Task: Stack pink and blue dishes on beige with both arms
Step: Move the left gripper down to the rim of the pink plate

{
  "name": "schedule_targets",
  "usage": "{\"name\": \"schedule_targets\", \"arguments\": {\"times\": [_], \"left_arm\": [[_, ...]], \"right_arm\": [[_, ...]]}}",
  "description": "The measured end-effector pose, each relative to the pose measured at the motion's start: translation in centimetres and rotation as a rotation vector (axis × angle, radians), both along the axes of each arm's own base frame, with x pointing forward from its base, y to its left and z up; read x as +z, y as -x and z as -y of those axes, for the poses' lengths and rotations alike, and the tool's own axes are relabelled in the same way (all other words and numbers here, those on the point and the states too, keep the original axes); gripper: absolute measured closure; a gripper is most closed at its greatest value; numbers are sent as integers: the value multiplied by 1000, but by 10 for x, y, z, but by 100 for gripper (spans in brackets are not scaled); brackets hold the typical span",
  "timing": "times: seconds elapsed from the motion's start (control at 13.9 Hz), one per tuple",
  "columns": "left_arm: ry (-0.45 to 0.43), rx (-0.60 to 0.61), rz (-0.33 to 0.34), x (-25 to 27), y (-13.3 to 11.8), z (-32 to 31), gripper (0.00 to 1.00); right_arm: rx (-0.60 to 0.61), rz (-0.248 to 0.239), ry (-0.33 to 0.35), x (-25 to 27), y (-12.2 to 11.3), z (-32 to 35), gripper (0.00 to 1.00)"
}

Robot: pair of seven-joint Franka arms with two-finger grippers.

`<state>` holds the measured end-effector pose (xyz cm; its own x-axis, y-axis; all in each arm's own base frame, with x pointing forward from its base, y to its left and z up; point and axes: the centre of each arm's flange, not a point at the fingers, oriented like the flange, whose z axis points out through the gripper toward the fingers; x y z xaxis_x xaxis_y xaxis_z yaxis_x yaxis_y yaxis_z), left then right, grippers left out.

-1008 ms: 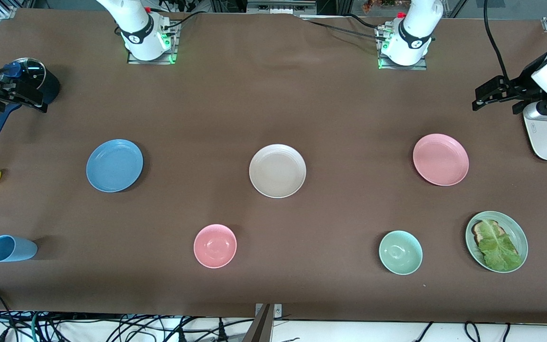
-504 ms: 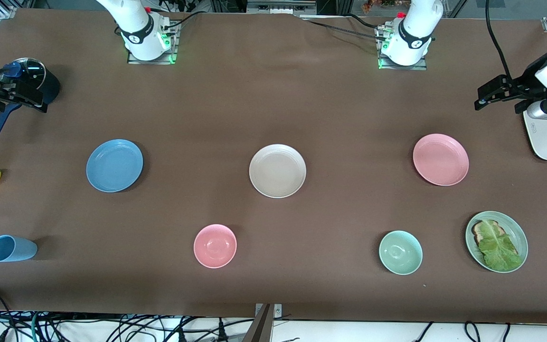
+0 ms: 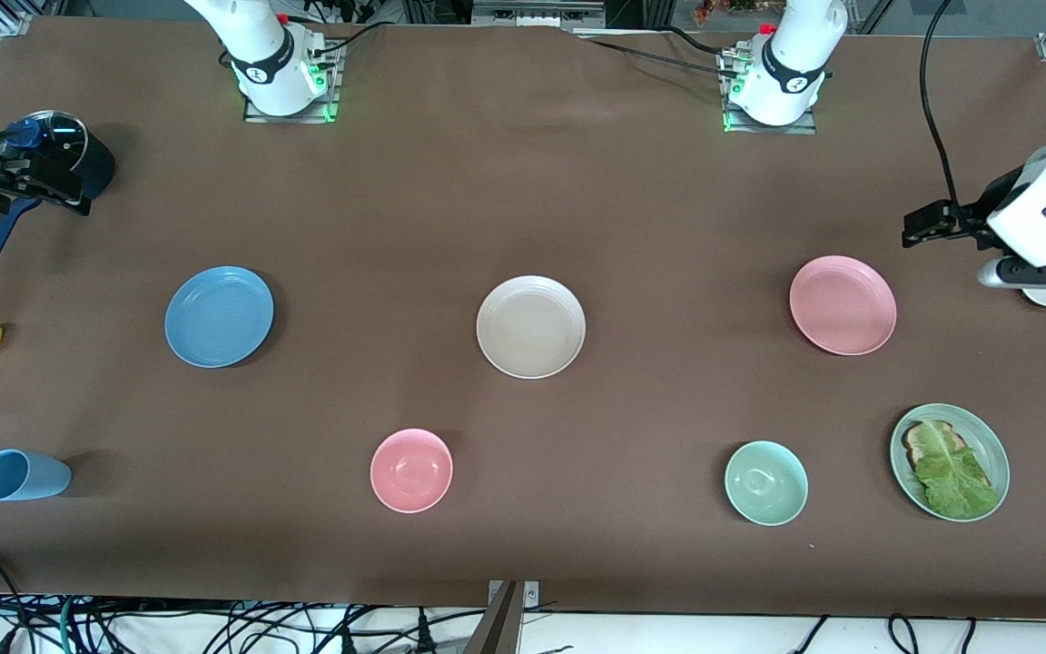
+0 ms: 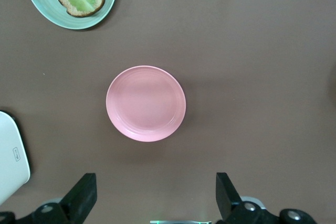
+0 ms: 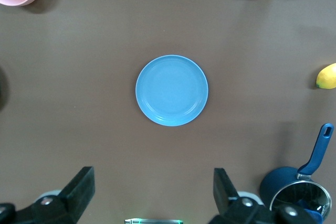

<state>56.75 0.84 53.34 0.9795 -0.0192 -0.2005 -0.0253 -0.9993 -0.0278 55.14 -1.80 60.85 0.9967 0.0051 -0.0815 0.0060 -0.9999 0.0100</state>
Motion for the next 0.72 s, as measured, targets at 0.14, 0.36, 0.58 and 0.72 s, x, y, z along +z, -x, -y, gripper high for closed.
{"name": "schedule_targets", "arguments": {"times": [0.14,0.36,0.58,0.72], "left_arm": [[-1,9,-12,-10,-4,-5,0],[-1,23,-3,-21,-12,-14,0],[12,30,3,-49,-25,-42,0],[31,19,16,-72,-27,-71,0]], "right_arm": [[0,0,0,0,0,0,0],[0,0,0,0,0,0,0],[0,0,0,0,0,0,0],[0,0,0,0,0,0,0]]}}
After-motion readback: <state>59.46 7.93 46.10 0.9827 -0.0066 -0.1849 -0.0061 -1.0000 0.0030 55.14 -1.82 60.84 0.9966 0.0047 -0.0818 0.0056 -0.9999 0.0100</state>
